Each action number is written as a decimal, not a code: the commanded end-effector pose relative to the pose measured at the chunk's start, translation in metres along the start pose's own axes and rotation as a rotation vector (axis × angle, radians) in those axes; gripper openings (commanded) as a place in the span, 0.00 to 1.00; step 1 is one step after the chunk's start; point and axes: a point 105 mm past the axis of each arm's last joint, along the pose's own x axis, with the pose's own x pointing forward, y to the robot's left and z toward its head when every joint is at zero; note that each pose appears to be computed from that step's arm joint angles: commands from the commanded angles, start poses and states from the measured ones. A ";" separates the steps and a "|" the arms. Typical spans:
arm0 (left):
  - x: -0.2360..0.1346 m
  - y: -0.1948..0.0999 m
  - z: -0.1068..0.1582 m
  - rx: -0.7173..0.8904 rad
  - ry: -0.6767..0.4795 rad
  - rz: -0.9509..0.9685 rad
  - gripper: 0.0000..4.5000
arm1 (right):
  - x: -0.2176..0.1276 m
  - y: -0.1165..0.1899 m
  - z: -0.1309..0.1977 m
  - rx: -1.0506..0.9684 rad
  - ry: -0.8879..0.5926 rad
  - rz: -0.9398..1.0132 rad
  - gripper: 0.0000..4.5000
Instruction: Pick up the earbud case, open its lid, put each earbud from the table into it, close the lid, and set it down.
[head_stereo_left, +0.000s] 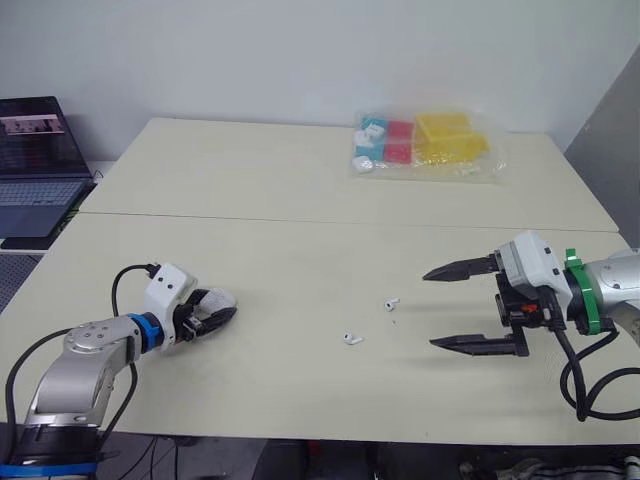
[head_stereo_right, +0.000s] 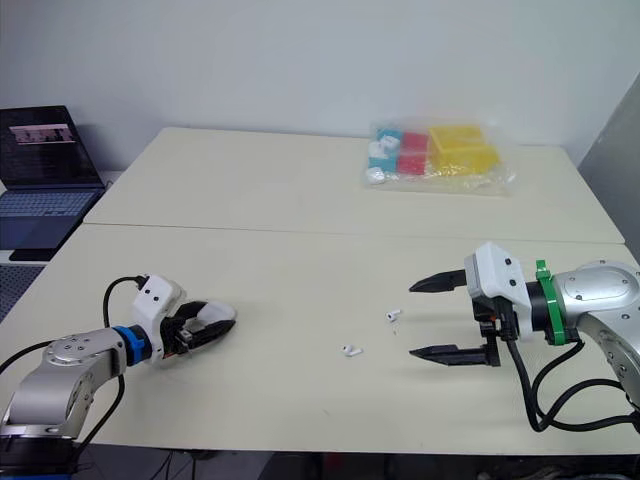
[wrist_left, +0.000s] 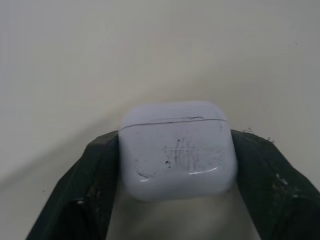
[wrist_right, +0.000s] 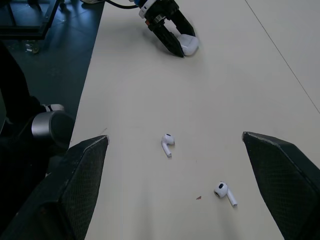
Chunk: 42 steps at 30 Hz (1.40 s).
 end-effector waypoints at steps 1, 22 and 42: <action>0.000 -0.013 -0.017 -0.015 0.064 -0.083 0.63 | -0.003 -0.003 0.009 0.000 -0.028 -0.029 1.00; 0.038 -0.145 0.110 0.575 -0.556 -0.513 0.63 | 0.053 0.017 -0.007 0.609 -0.099 -0.112 1.00; 0.041 -0.169 0.121 0.938 -0.765 -0.609 0.63 | 0.088 -0.003 0.006 0.805 -0.224 -0.069 1.00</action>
